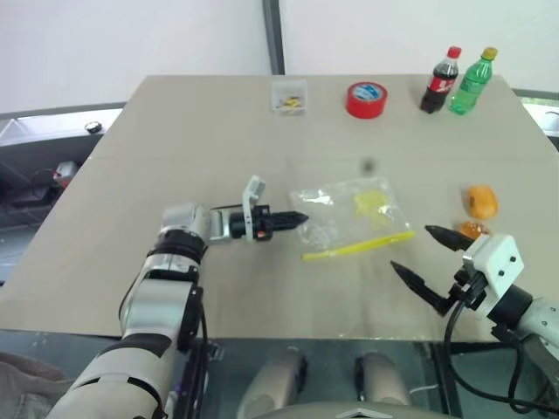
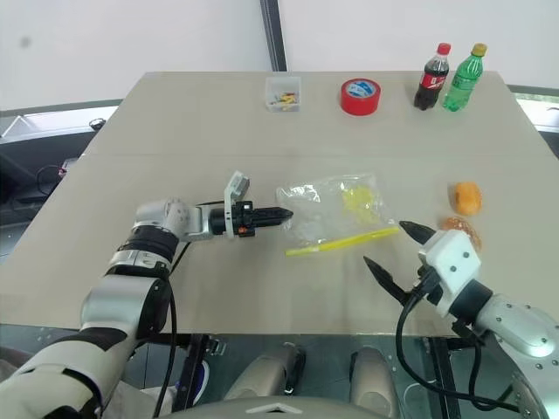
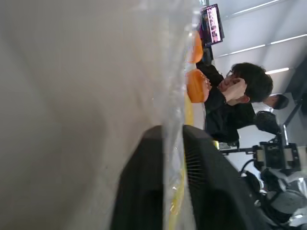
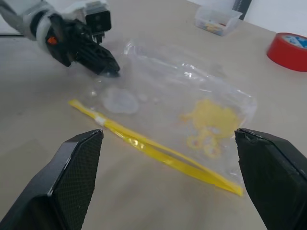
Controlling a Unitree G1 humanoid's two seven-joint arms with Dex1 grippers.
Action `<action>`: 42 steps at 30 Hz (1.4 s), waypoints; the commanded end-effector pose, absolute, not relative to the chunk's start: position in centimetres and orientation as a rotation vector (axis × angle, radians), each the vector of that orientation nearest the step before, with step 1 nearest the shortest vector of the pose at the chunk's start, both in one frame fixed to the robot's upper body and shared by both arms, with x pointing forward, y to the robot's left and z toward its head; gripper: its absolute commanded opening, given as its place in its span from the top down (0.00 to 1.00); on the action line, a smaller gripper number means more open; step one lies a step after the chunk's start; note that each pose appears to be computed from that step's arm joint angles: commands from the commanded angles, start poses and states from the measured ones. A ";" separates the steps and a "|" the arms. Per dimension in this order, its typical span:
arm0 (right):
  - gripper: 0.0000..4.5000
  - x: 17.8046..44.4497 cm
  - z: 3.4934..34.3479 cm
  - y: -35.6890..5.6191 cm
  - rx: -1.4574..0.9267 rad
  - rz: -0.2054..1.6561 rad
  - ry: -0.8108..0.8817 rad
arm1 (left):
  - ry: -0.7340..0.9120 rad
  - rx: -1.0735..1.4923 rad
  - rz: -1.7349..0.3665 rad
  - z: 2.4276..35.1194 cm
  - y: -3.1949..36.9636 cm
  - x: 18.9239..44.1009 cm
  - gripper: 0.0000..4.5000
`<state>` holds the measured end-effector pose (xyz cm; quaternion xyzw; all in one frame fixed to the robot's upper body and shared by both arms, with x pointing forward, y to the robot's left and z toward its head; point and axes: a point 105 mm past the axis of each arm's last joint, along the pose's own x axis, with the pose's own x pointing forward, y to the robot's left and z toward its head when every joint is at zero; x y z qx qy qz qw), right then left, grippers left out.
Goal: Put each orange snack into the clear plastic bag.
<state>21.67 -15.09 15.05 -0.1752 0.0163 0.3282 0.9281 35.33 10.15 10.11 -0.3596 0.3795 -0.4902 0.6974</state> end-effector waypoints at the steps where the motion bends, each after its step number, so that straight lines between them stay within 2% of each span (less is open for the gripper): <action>1: 0.00 21.9 15.7 -14.3 -0.488 0.630 -0.020 | 0.947 -0.865 -1.118 10.1 8.6 34.0 0.99; 5: 0.00 22.8 14.2 -13.4 -0.648 0.626 -0.015 | 0.944 -0.981 -1.195 14.1 7.4 33.1 0.99; 13: 0.00 24.0 11.6 -13.9 -0.829 0.527 0.009 | 0.795 -1.063 -1.283 18.6 6.7 33.3 0.99; 19: 0.00 27.4 11.4 -14.2 -0.863 0.359 -0.048 | 0.761 -1.050 -1.295 19.6 6.7 32.5 0.99; 24: 0.00 29.4 10.5 -13.7 -0.843 0.339 -0.065 | 0.734 -1.051 -1.250 19.6 6.8 32.3 0.99; 27: 0.20 30.3 10.9 -13.8 -0.777 0.319 -0.082 | 0.709 -1.060 -1.219 19.6 7.1 32.4 1.00; 30: 0.54 31.0 11.2 -13.7 -0.767 0.325 -0.105 | 0.668 -1.069 -1.180 19.9 7.4 32.6 1.00; 34: 0.93 32.0 12.0 -13.6 -0.759 0.324 -0.136 | 0.615 -1.086 -1.121 20.2 8.0 32.8 1.00; 35: 0.99 32.3 12.4 -13.6 -0.762 0.327 -0.146 | 0.598 -1.089 -1.096 20.3 8.3 33.0 1.00; 39: 0.99 33.5 14.6 -13.2 -0.768 0.358 -0.208 | 0.543 -1.136 -1.038 20.9 9.0 33.4 1.00; 41: 0.99 34.2 15.7 -13.1 -0.774 0.375 -0.231 | 0.520 -1.050 -0.985 20.7 9.4 33.4 1.00; 42: 1.00 34.8 16.4 -13.0 -0.775 0.391 -0.238 | 0.496 -0.909 -0.914 20.2 9.9 33.6 0.94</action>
